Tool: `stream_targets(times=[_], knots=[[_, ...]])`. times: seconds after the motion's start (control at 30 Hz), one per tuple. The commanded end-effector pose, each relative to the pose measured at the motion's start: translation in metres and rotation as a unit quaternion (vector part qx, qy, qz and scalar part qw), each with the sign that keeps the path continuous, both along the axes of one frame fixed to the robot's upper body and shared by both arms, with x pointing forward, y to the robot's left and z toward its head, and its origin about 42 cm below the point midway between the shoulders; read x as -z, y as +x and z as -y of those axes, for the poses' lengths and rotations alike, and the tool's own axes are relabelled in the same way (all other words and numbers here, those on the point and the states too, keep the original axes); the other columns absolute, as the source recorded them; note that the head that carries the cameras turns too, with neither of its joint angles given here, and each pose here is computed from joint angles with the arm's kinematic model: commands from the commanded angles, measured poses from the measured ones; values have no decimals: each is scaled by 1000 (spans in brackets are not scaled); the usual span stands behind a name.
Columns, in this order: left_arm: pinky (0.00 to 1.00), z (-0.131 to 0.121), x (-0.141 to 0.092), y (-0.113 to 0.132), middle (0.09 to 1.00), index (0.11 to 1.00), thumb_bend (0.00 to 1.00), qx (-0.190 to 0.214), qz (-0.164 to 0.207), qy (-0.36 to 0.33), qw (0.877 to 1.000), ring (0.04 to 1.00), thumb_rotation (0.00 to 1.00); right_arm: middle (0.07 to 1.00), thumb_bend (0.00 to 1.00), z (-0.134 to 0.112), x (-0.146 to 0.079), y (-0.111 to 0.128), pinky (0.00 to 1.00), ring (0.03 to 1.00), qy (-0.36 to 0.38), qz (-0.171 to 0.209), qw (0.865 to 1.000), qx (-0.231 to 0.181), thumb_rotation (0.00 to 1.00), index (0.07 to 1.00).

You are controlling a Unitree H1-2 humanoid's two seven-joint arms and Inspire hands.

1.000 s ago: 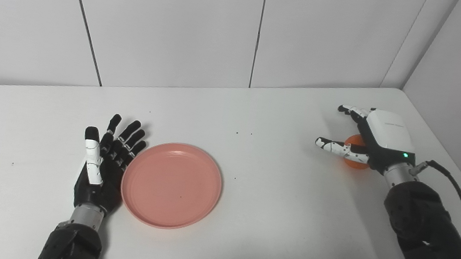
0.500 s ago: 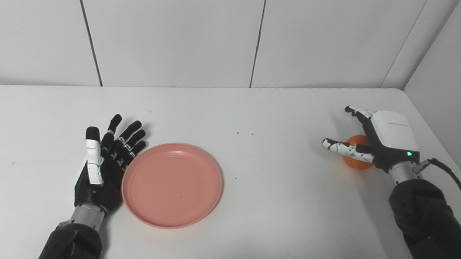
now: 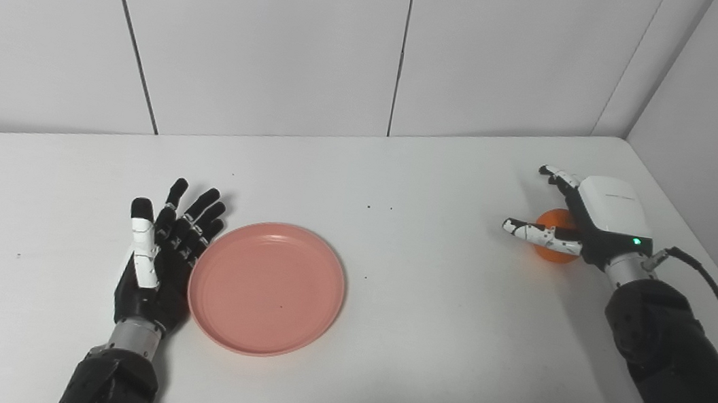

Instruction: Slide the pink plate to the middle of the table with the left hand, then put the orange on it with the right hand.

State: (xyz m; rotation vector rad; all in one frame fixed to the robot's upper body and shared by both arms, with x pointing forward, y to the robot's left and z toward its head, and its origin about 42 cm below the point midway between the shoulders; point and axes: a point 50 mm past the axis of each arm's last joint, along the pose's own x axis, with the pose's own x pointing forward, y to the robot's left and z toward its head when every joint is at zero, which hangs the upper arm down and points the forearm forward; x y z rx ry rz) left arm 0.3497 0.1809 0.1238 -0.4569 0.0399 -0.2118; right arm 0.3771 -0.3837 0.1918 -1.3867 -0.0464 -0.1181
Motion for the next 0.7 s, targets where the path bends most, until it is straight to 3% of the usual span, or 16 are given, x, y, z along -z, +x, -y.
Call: stream_targets(times=[0.0, 0.5, 0.6, 0.67], knots=[[934, -2, 28, -15, 862, 994, 987, 3, -74, 5, 997, 888, 907, 800, 851, 3, -24, 7, 800, 794, -8, 32, 999, 2, 884, 838], [938, 0, 26, -15, 860, 995, 979, 4, -73, 5, 997, 883, 908, 810, 834, 0, -2, 4, 760, 781, -21, -17, 1000, 8, 900, 840], [936, 0, 26, -15, 862, 995, 982, 4, -75, 3, 997, 885, 909, 795, 835, 3, 0, 4, 762, 773, -2, -24, 1000, 16, 868, 819], [946, 0, 26, -15, 857, 995, 977, 5, -76, 1, 997, 883, 909, 758, 863, 7, 1, 4, 707, 734, 10, -30, 999, 22, 877, 767]])
